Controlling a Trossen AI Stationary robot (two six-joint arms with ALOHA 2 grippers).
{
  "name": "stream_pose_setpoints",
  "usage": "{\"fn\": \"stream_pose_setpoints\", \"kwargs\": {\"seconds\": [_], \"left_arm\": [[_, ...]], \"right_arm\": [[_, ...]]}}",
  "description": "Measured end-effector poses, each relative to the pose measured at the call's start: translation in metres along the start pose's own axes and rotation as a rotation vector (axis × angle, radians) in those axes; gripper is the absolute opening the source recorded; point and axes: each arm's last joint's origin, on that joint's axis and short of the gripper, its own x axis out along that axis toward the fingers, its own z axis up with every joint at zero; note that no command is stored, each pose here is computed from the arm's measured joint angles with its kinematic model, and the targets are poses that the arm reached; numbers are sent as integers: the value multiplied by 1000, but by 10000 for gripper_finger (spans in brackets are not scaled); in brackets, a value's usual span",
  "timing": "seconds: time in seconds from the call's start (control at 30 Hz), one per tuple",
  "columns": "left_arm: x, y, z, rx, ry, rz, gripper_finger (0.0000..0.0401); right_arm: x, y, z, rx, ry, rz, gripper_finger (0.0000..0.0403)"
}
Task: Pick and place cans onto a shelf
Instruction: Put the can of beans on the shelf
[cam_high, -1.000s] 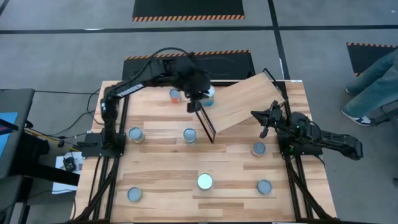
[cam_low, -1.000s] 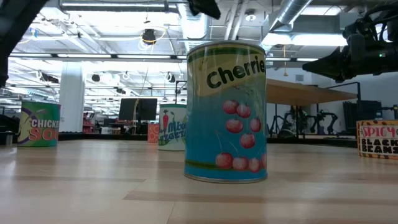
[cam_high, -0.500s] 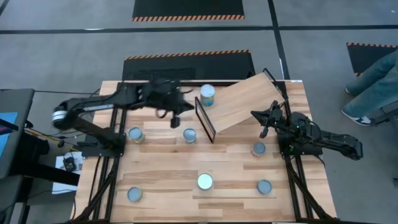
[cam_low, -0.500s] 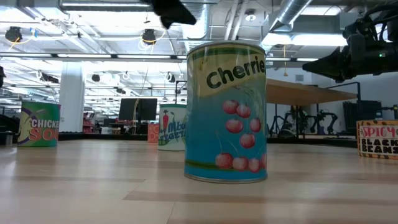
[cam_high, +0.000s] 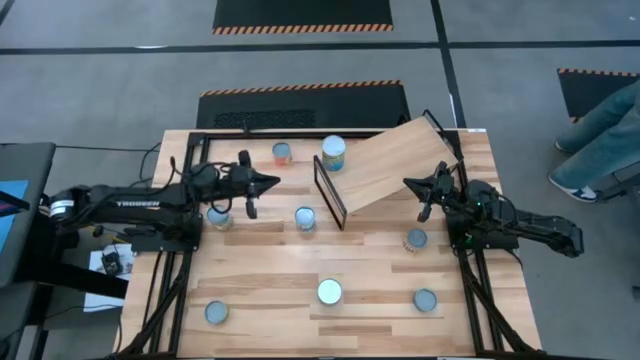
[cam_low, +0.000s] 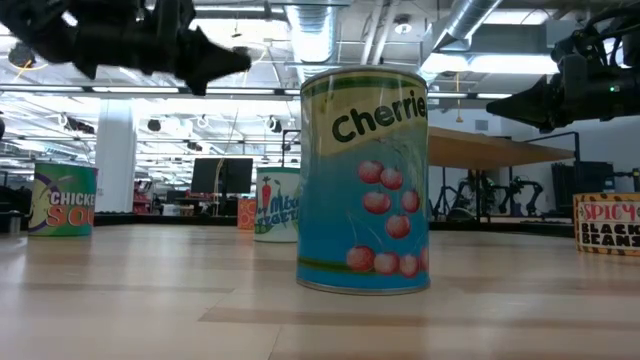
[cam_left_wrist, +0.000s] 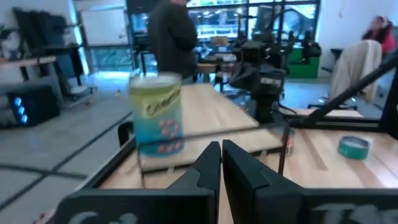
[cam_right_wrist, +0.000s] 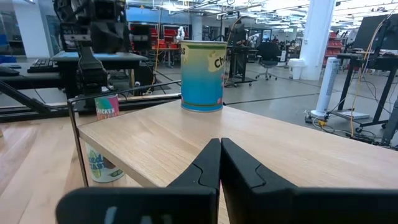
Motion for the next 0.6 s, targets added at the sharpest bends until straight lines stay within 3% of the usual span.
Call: {"fn": "stream_pose_setpoints", "kwargs": {"seconds": [0.2,0.3,0.6], "left_arm": [[0,7,-15,-19,54,-66,6],[3,8,-15,36,24,-130,6],[21,23,-31,65,-6,-154,6]], "right_arm": [[0,0,0,0,0,0,33],[0,0,0,0,0,0,33],[0,0,4,6,-36,-3,33]]}}
